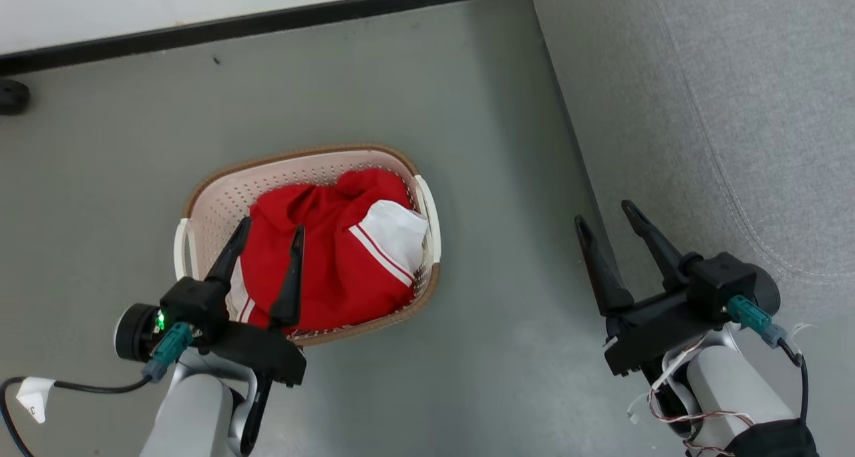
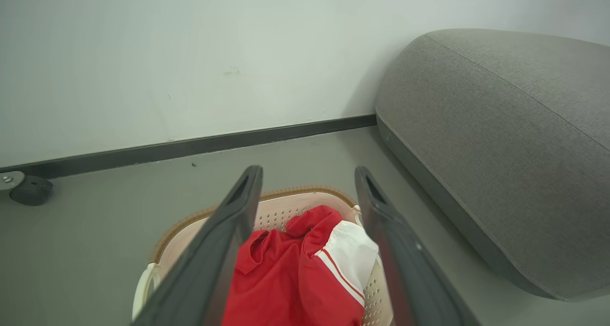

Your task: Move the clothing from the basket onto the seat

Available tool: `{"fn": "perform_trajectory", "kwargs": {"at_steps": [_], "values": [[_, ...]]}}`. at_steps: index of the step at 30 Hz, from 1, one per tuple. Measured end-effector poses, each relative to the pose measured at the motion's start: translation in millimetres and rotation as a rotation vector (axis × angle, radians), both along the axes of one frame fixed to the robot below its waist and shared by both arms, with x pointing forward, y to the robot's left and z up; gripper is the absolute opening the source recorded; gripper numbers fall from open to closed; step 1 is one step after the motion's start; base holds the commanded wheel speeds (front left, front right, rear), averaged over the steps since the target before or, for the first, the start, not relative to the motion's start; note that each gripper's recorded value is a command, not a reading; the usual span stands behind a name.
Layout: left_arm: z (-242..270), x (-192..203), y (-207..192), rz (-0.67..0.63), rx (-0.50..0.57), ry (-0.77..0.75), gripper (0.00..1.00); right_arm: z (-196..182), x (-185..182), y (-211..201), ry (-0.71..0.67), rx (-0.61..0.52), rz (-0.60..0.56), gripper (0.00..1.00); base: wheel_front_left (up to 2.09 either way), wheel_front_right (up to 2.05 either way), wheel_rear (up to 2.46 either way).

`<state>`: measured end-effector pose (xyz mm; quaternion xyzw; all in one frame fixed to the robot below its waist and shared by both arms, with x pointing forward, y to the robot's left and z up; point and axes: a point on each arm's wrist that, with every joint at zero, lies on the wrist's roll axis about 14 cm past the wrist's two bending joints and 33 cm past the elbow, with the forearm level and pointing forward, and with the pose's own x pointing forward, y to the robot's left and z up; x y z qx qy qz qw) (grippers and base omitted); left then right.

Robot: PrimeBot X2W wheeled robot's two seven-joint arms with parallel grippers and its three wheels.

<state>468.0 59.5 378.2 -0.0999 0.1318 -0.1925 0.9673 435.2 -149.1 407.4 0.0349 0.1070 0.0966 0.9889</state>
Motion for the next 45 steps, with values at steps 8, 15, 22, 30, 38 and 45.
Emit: {"fn": "perform_trajectory", "kwargs": {"at_steps": [8,15,22,30,38,45], "values": [[-45,15,-20,-0.064,-0.007,0.090,1.00,-23,13,-12,0.042,-0.017,-0.025,1.00,0.00,0.00,0.00],[-84,16,-32,-0.083,-0.026,0.190,1.00,-45,17,-22,0.089,-0.038,-0.046,1.00,0.00,0.00,0.00],[-119,17,-38,-0.088,-0.032,0.281,1.00,-67,16,-30,0.138,-0.056,-0.058,1.00,0.00,0.00,0.00],[-144,23,-35,-0.083,-0.031,0.330,1.00,-80,22,-30,0.152,-0.065,-0.050,1.00,0.00,0.00,0.00],[-165,27,-43,-0.094,-0.046,0.369,1.00,-95,27,-30,0.172,-0.069,-0.044,1.00,0.00,0.00,0.00],[-181,27,-49,-0.094,-0.068,0.408,1.00,-109,28,-27,0.193,-0.073,-0.029,1.00,0.00,0.00,0.00]]}}
